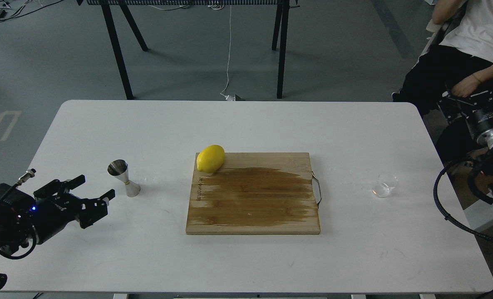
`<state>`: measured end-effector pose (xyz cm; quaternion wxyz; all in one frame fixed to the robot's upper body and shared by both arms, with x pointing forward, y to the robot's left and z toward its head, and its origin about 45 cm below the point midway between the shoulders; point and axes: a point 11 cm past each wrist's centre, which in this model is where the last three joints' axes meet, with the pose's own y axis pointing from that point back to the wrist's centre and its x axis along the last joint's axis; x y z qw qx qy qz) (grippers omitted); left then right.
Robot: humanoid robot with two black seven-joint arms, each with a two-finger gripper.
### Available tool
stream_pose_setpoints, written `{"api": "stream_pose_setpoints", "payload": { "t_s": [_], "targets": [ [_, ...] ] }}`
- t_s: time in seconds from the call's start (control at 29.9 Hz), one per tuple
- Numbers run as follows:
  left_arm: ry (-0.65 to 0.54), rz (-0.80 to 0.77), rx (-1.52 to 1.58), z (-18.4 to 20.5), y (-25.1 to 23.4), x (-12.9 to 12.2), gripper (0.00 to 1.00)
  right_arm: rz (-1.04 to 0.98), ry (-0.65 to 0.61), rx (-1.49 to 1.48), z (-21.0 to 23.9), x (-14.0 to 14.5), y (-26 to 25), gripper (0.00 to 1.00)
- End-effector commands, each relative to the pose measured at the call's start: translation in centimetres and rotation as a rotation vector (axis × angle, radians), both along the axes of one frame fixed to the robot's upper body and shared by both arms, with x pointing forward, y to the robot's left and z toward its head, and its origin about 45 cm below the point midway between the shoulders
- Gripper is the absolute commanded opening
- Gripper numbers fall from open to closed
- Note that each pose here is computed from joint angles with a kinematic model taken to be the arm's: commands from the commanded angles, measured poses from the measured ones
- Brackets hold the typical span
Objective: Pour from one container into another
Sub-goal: 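Lower the left gripper to the steel jigger and grasp it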
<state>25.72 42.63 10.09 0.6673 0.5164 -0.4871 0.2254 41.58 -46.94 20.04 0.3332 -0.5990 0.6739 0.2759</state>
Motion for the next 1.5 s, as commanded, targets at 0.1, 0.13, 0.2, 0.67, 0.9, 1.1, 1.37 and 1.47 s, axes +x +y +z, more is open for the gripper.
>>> {"api": "stream_pose_setpoints", "payload": {
  "t_s": [0.1, 0.13, 0.2, 0.67, 0.9, 1.1, 1.37, 1.47],
  "targets": [
    [0.008, 0.021, -0.024, -2.7, -1.2, -0.1, 0.99, -0.015, 0.025, -0.017, -0.7, -0.2, -0.4, 1.0],
    [0.011, 0.031, -0.026, -3.2, -1.3, 0.0, 0.99, -0.013, 0.026, -0.019, -0.7, -0.2, -0.4, 1.0],
    [0.004, 0.038, -0.038, -3.7, -2.1, 1.1, 0.97, -0.007, 0.029, -0.029, -0.8, -0.2, -0.3, 1.0],
    [-0.065, 0.081, -0.042, -4.2, -2.8, 3.8, 0.8, 0.0, 0.023, -0.03, -0.5, 0.1, 0.0, 1.0],
    [-0.056, 0.093, -0.035, -4.7, -2.8, 3.9, 0.69, 0.019, 0.037, -0.056, -0.8, 0.1, 0.4, 1.0],
    [-0.064, 0.092, -0.046, -4.8, -3.5, 4.7, 0.53, 0.034, 0.047, -0.079, -1.0, 0.1, 0.6, 1.0],
    [-0.073, 0.089, -0.049, -4.7, -3.6, 4.7, 0.45, 0.049, 0.055, -0.099, -1.1, 0.2, 0.9, 1.0],
    [-0.074, 0.095, -0.056, -4.8, -3.8, 4.8, 0.4, 0.055, 0.056, -0.091, -1.4, 0.2, 1.4, 1.0]
  ]
}}
